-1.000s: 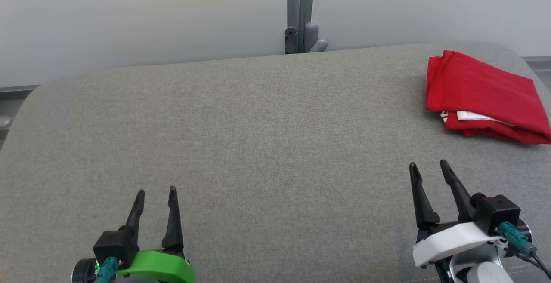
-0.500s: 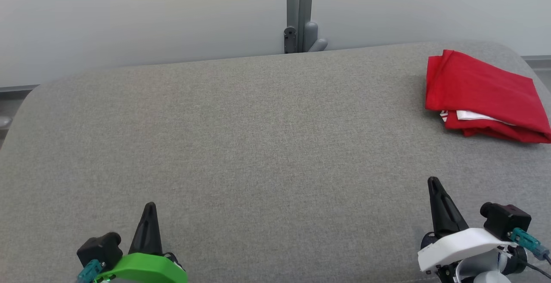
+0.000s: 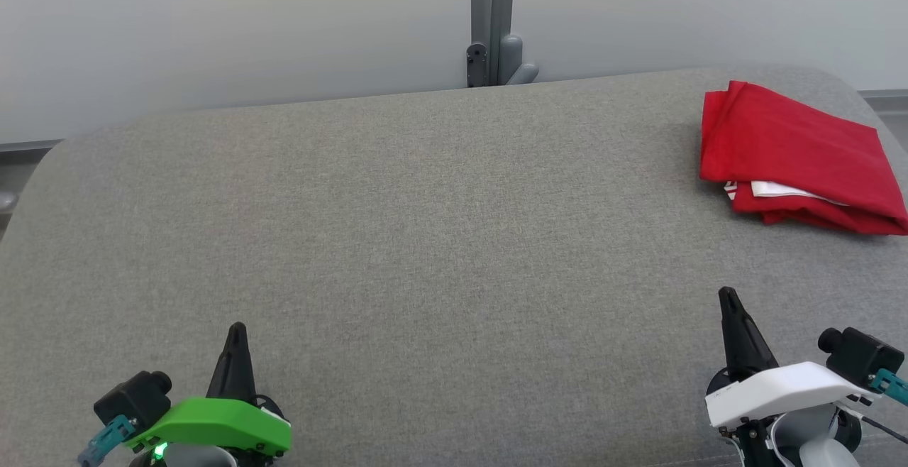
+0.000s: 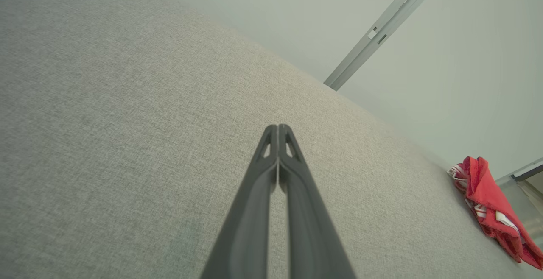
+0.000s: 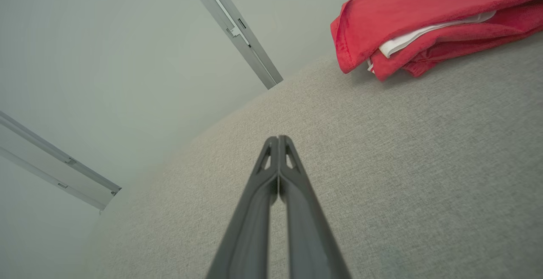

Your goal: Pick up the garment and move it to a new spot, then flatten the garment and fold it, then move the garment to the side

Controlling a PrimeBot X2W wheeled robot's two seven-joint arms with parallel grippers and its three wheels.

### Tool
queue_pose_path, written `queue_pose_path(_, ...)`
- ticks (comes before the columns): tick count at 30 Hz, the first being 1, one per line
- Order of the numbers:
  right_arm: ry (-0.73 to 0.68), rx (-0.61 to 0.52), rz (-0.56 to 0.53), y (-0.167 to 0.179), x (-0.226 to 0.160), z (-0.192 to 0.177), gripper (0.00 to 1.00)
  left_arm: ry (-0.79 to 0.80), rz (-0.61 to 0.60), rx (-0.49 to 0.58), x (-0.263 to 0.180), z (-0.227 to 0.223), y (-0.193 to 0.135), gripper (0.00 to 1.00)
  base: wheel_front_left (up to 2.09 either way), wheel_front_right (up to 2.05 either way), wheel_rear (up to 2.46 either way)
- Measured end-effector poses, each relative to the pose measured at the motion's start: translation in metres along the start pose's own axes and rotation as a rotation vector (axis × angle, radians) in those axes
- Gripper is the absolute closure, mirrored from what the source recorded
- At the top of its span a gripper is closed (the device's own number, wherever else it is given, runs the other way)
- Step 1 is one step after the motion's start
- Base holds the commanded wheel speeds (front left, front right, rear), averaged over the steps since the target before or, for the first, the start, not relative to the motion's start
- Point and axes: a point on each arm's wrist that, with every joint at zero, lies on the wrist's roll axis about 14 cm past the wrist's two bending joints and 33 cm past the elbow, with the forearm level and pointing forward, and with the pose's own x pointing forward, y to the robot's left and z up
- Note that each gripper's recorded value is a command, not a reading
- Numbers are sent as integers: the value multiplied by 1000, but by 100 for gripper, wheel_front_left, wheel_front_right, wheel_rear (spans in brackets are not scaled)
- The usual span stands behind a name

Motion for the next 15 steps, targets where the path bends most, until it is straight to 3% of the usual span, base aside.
queue_pose_path(15,-5,210,-37,-9,5,4,100,14,4,-204,9,6,0,100,0,0,0)
